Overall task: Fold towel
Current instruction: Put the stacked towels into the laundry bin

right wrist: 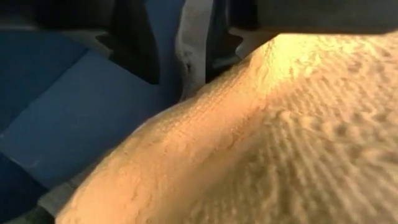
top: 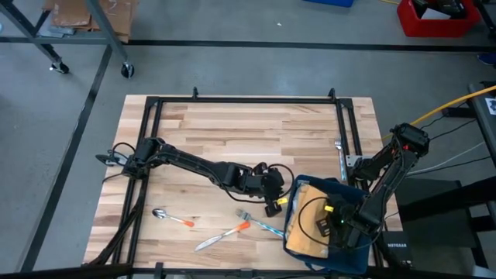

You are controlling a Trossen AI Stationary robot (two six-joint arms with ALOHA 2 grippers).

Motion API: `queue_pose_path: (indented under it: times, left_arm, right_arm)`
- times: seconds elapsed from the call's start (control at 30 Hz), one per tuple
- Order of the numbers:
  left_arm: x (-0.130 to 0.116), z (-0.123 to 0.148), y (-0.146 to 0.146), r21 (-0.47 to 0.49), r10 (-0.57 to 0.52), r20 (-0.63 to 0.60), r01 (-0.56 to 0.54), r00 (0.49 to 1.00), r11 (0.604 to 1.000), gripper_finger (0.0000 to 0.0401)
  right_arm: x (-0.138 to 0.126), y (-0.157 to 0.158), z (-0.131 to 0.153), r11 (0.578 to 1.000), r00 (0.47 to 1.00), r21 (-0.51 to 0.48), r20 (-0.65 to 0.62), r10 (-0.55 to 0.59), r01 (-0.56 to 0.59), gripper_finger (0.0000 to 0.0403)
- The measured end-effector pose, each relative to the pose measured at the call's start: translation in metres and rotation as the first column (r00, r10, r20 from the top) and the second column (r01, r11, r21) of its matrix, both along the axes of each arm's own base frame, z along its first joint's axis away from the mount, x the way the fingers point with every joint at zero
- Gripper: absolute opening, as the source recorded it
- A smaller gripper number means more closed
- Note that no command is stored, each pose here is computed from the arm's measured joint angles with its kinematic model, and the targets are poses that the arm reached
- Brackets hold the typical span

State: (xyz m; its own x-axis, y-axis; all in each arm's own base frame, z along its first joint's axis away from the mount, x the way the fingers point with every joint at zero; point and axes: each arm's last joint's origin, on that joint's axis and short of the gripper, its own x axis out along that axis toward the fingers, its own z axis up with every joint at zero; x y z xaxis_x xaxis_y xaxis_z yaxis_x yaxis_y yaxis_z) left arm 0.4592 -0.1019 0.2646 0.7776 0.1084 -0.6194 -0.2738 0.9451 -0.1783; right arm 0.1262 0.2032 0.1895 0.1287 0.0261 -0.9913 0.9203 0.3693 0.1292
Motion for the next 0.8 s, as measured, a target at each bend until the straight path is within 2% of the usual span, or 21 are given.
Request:
queue_pose_path:
  times: [0.27,0.5,0.6,0.7,0.8]
  left_arm:
    - [-0.005,-0.005,0.001,0.015,0.002,-0.072,-0.001,0.997,1.000,0.0043]
    - [-0.006,-0.003,0.000,0.020,-0.004,-0.074,0.006,0.997,1.000,0.0043]
    - [-0.012,0.006,-0.001,0.022,-0.010,-0.076,0.012,0.997,1.000,0.0043]
    - [-0.020,0.019,-0.003,0.021,-0.021,-0.060,0.023,0.998,1.000,0.0043]
    - [-0.026,0.031,-0.008,0.027,-0.046,-0.036,0.047,0.998,0.999,0.0043]
  right_arm:
    - [-0.003,0.003,0.006,0.997,0.993,0.075,-0.110,0.036,-0.028,0.0132]
    - [0.001,0.006,0.052,0.997,0.994,-0.009,-0.080,0.074,-0.075,0.0131]
    - [0.004,0.006,0.077,0.995,0.997,-0.063,-0.011,0.081,-0.082,0.0131]
    - [0.009,0.008,0.097,0.984,0.983,-0.104,0.101,0.153,-0.143,0.0131]
    - [0.015,0.010,0.105,0.968,0.952,-0.143,0.203,0.230,-0.204,0.0131]
